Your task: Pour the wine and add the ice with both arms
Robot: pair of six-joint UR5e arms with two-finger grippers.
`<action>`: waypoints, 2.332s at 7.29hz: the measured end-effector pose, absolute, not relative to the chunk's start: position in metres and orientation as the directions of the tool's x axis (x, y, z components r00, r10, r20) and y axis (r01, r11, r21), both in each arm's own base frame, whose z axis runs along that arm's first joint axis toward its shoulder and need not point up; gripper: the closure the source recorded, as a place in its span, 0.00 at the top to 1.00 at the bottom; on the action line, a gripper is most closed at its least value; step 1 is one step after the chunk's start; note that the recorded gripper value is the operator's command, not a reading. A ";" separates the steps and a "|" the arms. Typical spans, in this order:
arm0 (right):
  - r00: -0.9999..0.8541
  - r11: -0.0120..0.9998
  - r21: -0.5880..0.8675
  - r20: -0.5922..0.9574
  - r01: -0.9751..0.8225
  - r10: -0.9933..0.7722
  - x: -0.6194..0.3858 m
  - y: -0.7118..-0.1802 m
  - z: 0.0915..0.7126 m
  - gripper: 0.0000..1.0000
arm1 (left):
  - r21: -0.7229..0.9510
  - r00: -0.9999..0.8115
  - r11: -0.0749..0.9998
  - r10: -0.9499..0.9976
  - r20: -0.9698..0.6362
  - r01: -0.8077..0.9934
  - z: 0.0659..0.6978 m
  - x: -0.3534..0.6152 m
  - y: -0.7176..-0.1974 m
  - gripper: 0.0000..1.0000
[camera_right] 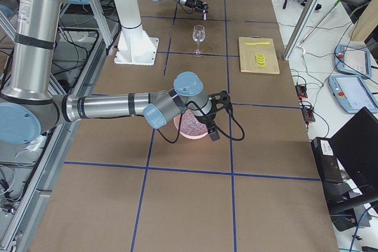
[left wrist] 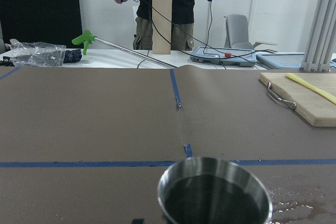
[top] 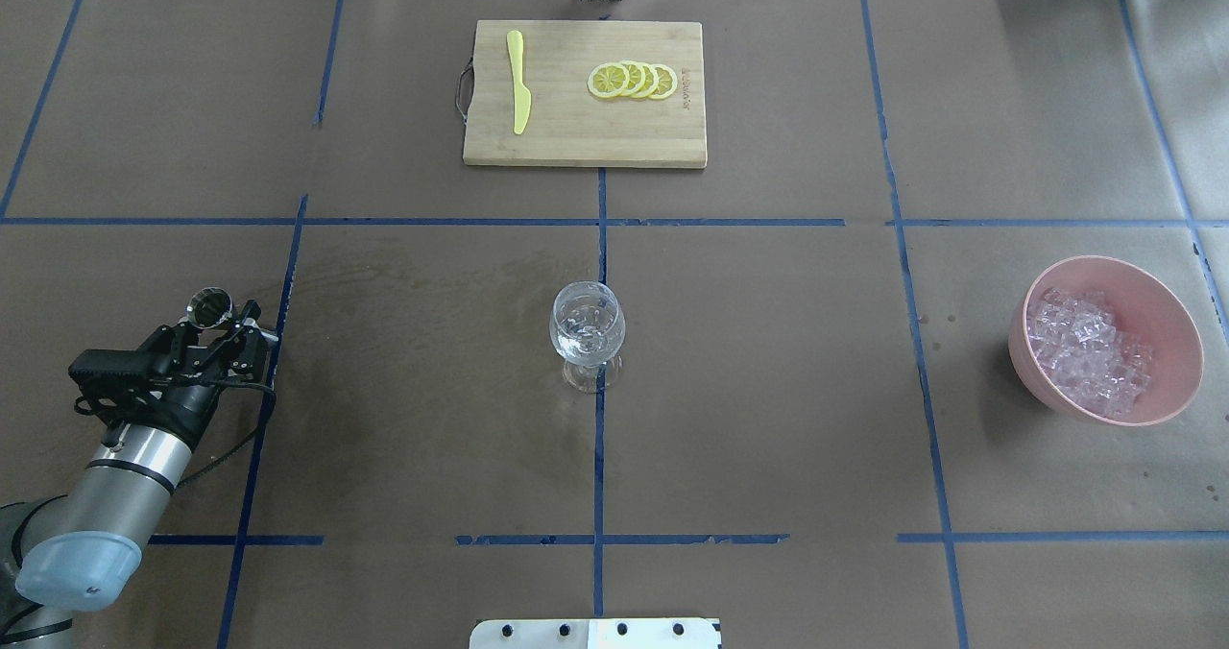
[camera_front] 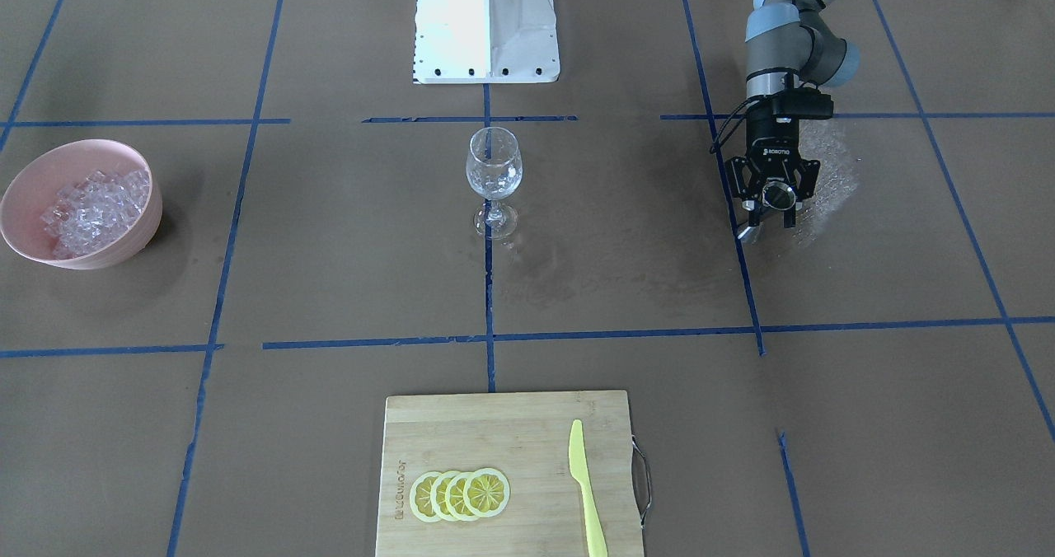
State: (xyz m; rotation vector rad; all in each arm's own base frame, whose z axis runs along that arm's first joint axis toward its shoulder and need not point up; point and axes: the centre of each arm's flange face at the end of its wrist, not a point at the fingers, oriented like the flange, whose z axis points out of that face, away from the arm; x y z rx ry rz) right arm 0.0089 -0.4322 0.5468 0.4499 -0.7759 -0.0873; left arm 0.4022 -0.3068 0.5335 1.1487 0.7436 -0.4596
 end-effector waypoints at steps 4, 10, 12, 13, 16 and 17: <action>0.718 0.908 0.410 0.657 -0.087 -0.228 0.009 -0.433 0.555 1.00 | 0.655 0.685 0.366 0.061 -0.726 0.661 0.535 0.411 -0.293 0.44; 0.718 0.908 0.409 0.658 -0.087 -0.227 0.009 -0.433 0.556 1.00 | 0.666 0.695 0.353 0.059 -0.716 0.657 0.539 0.412 -0.291 0.34; 0.718 0.908 0.409 0.657 -0.087 -0.227 0.009 -0.433 0.556 1.00 | 0.667 0.696 0.356 0.061 -0.715 0.654 0.539 0.413 -0.289 0.26; 0.719 0.908 0.409 0.657 -0.087 -0.227 0.009 -0.433 0.556 1.00 | 0.668 0.697 0.355 0.061 -0.715 0.654 0.540 0.413 -0.289 0.17; 0.719 0.908 0.409 0.657 -0.087 -0.227 0.009 -0.433 0.556 1.00 | 0.669 0.697 0.343 0.056 -0.715 0.659 0.539 0.411 -0.290 0.00; 0.719 0.908 0.409 0.657 -0.087 -0.227 0.009 -0.433 0.556 1.00 | 0.665 0.691 0.341 0.057 -0.721 0.665 0.536 0.409 -0.290 0.00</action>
